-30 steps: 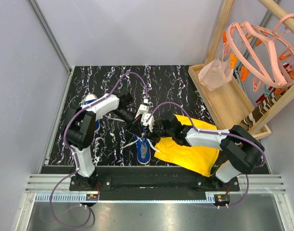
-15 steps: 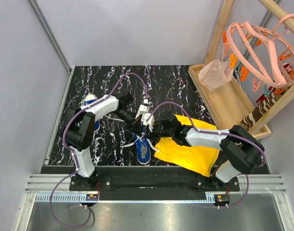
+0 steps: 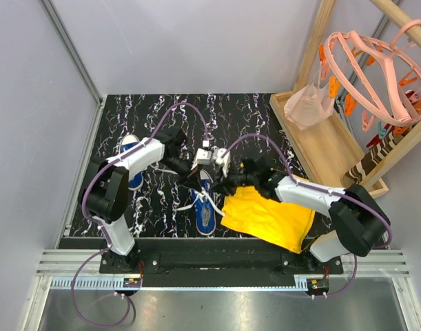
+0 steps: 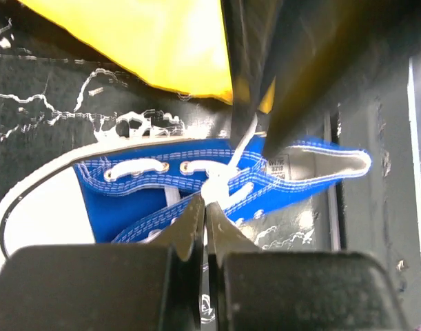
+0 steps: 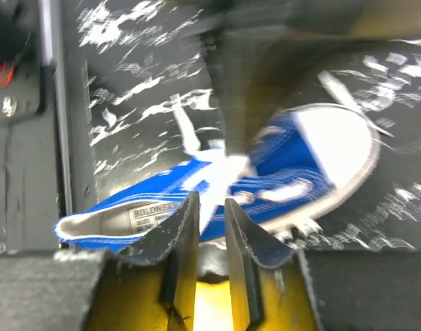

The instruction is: Tie the shoes

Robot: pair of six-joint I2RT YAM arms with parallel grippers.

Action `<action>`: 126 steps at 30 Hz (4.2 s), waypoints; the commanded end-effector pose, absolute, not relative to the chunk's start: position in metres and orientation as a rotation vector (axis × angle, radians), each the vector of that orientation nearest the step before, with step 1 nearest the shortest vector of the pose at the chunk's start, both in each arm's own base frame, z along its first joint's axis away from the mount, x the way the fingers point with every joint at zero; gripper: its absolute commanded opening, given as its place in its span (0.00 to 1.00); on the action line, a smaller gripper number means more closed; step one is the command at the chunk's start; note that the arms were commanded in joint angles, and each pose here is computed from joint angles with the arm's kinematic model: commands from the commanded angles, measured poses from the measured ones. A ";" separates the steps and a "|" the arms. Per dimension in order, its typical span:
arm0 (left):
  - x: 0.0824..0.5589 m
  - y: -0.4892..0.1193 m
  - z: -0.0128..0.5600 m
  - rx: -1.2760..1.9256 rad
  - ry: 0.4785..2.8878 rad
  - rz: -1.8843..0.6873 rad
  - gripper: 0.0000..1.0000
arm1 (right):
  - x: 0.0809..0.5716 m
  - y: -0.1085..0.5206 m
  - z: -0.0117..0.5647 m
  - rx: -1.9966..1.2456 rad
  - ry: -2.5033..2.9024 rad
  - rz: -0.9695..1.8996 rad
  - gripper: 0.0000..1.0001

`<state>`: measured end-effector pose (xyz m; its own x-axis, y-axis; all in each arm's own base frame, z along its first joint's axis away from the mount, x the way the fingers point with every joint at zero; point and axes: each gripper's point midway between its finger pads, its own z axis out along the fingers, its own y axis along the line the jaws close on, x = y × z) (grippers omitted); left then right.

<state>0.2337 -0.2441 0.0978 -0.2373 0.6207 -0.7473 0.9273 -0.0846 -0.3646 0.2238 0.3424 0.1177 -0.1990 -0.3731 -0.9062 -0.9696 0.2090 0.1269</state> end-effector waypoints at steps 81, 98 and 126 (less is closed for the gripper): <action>0.242 -0.248 0.146 1.251 0.753 0.166 0.00 | 0.263 0.349 0.116 -0.925 2.080 1.707 0.33; 0.242 -0.240 0.181 1.122 0.754 0.274 0.00 | 0.265 0.348 0.114 -0.925 2.078 1.721 0.34; 0.248 -0.245 0.208 1.005 0.783 0.323 0.00 | 0.273 0.349 0.117 -0.840 2.088 1.985 0.37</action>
<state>0.2430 -0.2441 0.0893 0.6091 0.7207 -0.3310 0.3525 0.1279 0.9270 0.2655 0.3429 0.0998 -0.8420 -0.3000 -0.4483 -0.4846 0.0556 0.8730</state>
